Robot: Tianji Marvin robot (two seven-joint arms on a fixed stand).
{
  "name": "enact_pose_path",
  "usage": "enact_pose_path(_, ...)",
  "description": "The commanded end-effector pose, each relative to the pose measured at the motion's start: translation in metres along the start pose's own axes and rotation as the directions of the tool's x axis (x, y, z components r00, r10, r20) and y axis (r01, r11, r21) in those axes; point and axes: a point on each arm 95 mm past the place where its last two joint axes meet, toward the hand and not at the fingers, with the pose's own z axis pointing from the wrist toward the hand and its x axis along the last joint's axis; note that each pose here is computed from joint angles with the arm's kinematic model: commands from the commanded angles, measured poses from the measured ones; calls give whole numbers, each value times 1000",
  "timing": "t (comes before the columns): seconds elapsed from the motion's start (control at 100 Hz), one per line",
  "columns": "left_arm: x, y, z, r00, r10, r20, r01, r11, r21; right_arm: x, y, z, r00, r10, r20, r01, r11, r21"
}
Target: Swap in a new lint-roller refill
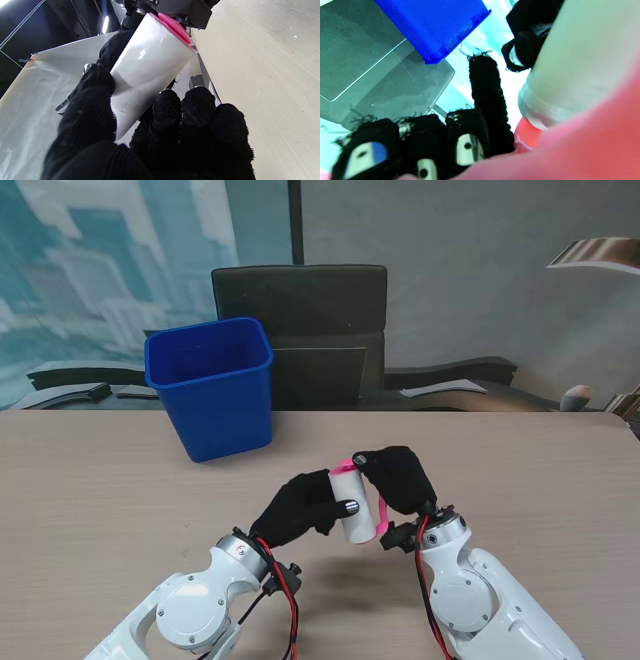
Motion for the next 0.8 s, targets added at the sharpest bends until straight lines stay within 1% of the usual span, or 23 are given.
enact_pose_path(0.0,-1,3,-1,1000,-3,4,3,1000,-17,4,-1,1,1000,7,-5,-6,1000,7)
enact_pose_path(0.25,-1,3,-2,1000,2,-3,-2,1000,-9,3,-1,1,1000,4,0,-4,1000,5)
enact_pose_path(0.47,0,0,-1,1000,20,-4,-20,1000,3,2,-3,0,1000,22,0,-22,999,29)
enact_pose_path(0.63,0,-2,0,999,32,-3,-32,999,9,2,-3,0,1000,22,-10,-21,999,33)
enact_pose_path(0.73,0,-4,1,999,48,-9,-48,999,13,2,-2,-1,1000,14,-17,-13,999,42)
enact_pose_path(0.79,0,-6,2,998,68,-17,-68,998,18,0,0,-1,1000,-8,-25,10,999,53)
